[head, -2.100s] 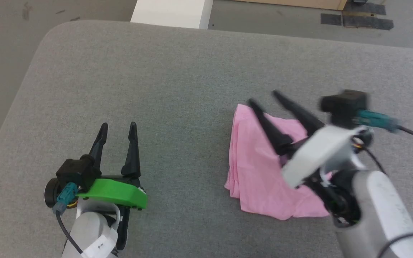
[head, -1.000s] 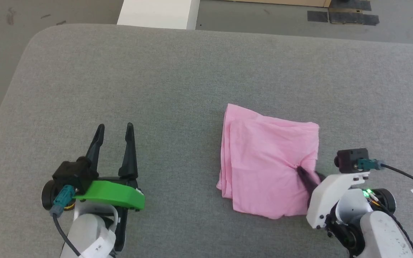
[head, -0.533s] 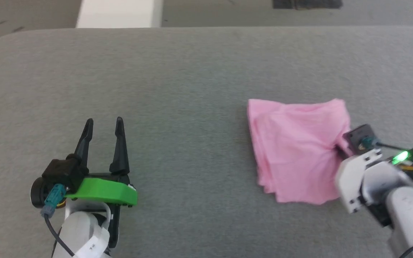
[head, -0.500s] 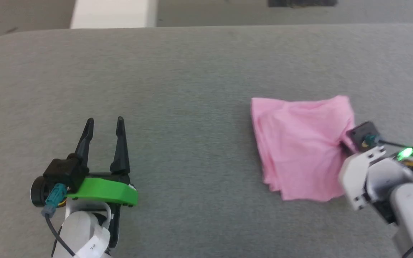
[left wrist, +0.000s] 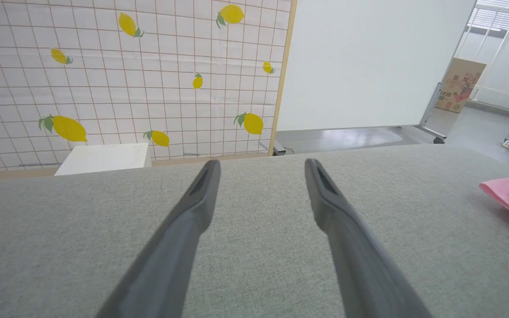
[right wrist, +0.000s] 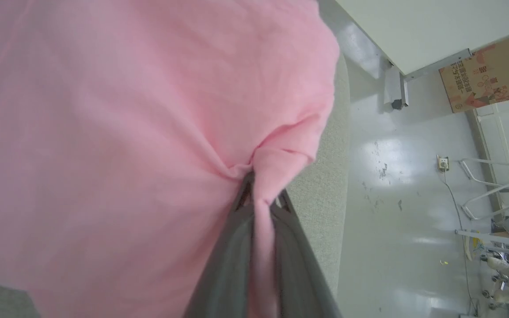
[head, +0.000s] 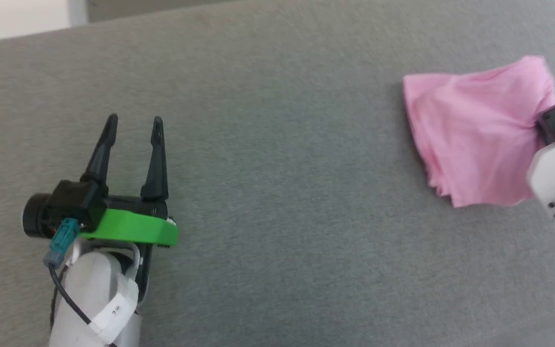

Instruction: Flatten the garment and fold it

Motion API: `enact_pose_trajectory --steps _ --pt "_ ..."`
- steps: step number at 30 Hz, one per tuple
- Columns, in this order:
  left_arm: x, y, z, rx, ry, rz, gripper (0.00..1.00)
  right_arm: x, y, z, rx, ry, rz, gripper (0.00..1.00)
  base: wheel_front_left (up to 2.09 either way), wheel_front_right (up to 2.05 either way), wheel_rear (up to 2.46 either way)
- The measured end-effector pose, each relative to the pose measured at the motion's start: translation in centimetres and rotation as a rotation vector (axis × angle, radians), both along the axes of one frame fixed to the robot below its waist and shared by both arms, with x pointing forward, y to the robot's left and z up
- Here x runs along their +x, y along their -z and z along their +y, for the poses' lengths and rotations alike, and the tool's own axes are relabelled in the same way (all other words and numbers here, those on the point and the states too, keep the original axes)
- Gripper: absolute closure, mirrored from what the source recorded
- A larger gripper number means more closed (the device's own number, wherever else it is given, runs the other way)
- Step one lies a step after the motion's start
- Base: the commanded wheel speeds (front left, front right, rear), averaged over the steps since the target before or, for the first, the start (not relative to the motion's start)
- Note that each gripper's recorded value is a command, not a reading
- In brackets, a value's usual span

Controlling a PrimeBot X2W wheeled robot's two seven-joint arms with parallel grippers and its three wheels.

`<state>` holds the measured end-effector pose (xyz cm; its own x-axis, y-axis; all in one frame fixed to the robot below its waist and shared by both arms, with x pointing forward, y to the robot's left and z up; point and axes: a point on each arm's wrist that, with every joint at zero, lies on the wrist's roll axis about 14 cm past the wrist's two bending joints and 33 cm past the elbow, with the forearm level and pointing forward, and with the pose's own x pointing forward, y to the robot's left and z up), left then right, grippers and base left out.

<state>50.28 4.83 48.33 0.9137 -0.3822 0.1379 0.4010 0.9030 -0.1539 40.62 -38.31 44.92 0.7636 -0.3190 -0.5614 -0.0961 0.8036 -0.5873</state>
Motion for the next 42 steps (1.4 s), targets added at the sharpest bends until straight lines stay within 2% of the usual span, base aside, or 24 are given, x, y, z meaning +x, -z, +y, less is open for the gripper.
enact_pose_trajectory --steps 6,12,19,20,22,23,29,31,36,42 --pt "1.5 2.5 -2.0 0.011 0.064 0.021 0.00 -1.1 0.4 -5.7 -0.109 0.111 0.047 1.00 0.00 0.00 0.00" --pt "2.4 5.2 -2.7 0.016 0.091 0.063 0.00 -1.0 -0.9 -10.2 -0.216 0.204 0.047 1.00 0.00 0.00 0.00" --pt "2.8 6.4 -2.2 0.018 0.082 0.079 0.00 0.0 -0.3 -11.4 -0.231 0.247 0.031 1.00 0.00 0.00 0.00" --pt "2.8 6.4 -1.9 0.021 0.076 0.080 0.00 0.3 -0.2 -11.3 -0.226 0.242 0.017 0.86 0.00 0.00 0.00" --pt "2.7 6.4 -1.5 0.027 0.067 0.082 0.00 0.9 -0.2 -11.1 -0.226 0.232 -0.002 0.51 0.00 0.00 0.00" --pt "2.7 6.3 -1.3 0.030 0.062 0.082 0.00 0.9 -0.2 -11.2 -0.230 0.232 -0.004 0.02 0.00 0.00 0.00" --pt "2.1 5.4 -0.7 0.031 0.042 0.079 0.00 -0.1 -0.7 -11.9 -0.224 0.273 -0.011 0.00 0.00 0.00 0.00" --pt "1.7 4.8 -0.5 0.016 0.032 0.077 0.00 0.1 -1.6 -11.9 -0.210 0.272 -0.056 0.00 0.00 0.00 0.00" --pt "0.4 3.3 0.2 -0.007 -0.005 0.082 0.00 1.6 -4.7 -10.2 -0.103 0.232 -0.293 0.00 0.00 0.00 0.00" --pt "-1.7 0.9 1.9 -0.017 -0.061 0.063 0.00 2.6 -6.9 -4.8 0.124 0.156 -0.598 0.00 0.00 0.00 0.00"
